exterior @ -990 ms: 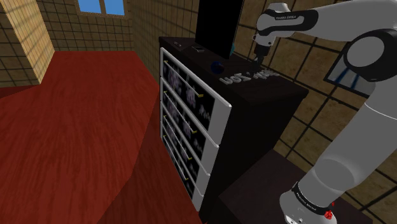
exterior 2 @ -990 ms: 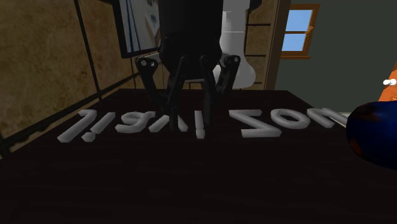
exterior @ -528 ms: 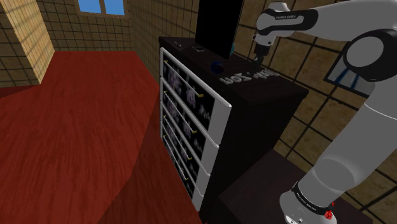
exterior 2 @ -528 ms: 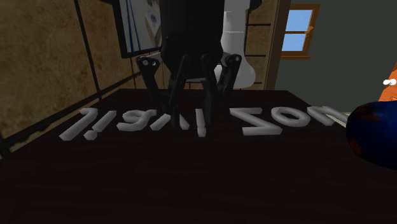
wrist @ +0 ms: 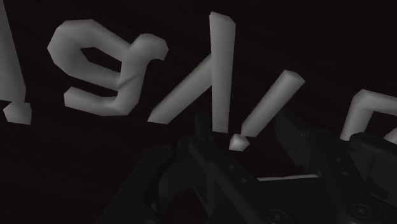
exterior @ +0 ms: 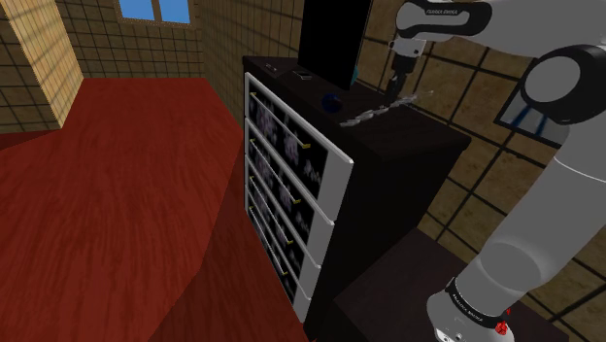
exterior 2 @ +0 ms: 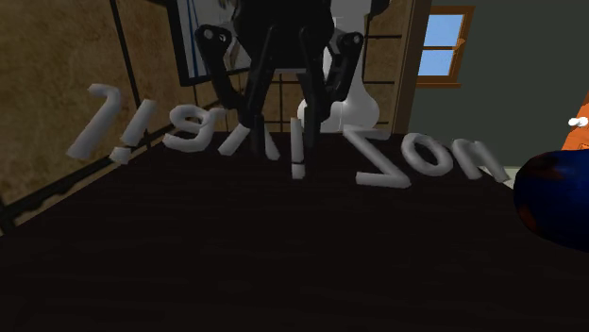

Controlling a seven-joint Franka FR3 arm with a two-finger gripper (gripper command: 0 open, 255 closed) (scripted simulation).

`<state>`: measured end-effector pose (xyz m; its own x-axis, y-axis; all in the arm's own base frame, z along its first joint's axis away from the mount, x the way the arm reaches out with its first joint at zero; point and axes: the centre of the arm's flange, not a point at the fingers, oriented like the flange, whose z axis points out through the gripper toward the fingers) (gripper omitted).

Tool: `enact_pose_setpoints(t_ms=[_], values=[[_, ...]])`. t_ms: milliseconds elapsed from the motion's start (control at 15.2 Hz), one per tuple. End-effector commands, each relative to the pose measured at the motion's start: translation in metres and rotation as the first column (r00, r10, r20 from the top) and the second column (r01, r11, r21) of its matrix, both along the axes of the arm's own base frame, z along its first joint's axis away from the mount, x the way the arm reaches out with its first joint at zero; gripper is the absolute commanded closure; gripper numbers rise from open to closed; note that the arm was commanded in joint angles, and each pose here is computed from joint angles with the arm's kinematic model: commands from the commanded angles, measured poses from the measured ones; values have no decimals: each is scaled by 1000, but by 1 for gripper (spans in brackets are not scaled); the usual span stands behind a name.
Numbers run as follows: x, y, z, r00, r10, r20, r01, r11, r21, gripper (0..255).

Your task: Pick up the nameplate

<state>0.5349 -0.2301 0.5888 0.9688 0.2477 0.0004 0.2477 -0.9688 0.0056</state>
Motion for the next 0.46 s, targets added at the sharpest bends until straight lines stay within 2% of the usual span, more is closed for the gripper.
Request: enact_pose_setpoints(t_ms=[0,264,396], values=[[0,0,11,1000,0,0,0,1000,0,255],[0,0,32,1000,0,0,0,1000,0,255],[0,0,32,1000,0,0,0,1000,0,255]])
